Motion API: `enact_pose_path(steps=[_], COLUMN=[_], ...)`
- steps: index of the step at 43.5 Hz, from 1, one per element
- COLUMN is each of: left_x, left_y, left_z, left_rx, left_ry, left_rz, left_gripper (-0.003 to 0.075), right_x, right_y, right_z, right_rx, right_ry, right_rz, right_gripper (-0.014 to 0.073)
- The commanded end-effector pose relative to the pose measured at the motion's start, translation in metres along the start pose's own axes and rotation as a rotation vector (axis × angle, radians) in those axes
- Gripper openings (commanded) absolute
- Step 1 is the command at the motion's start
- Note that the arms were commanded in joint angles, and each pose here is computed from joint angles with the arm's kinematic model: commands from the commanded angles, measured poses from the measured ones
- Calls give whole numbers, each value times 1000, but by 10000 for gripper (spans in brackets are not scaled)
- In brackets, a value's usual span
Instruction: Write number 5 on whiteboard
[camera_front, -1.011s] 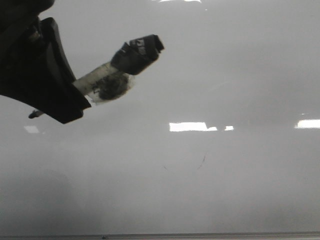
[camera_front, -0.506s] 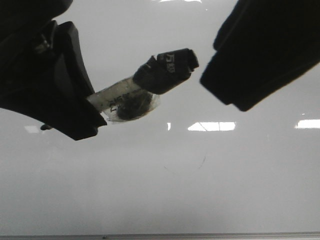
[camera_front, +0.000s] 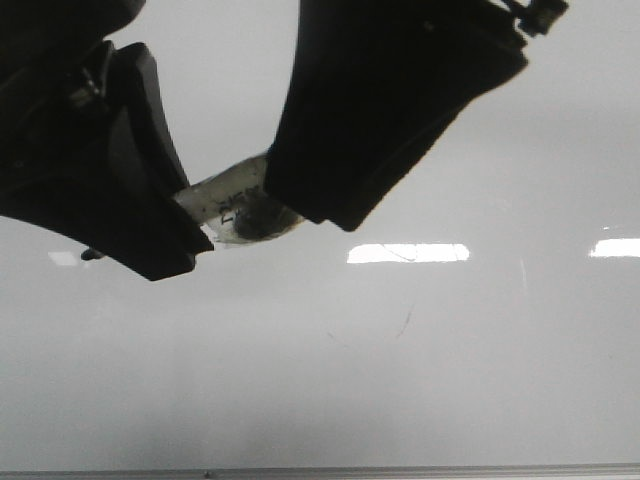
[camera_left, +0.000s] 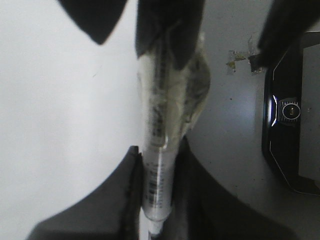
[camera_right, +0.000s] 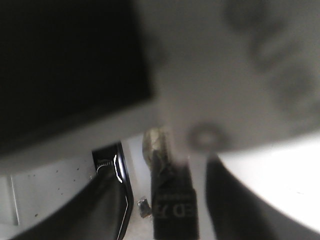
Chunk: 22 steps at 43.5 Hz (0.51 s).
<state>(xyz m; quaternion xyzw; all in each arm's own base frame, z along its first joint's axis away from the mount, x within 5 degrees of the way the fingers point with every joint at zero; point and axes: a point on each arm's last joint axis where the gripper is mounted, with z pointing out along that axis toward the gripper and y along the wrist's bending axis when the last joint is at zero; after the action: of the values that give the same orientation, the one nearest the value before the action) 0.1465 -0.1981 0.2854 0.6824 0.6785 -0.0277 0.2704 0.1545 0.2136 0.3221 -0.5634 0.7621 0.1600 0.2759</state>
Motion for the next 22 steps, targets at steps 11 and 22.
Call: enact_pose_path(steps=[11,22], left_x=[-11,-12], left_y=[6,6], left_z=[-16,-16], left_rx=[-56,-65], left_ry=[-90,-105], left_rz=[1,-3], left_gripper=[-20,243], right_x=[-11,-4], right_y=[-1,-5], right_z=[-13,-21], right_rx=[17,54], right_ry=[-75,-89], right_rz=[-9,-2], right_gripper=[-77,-66])
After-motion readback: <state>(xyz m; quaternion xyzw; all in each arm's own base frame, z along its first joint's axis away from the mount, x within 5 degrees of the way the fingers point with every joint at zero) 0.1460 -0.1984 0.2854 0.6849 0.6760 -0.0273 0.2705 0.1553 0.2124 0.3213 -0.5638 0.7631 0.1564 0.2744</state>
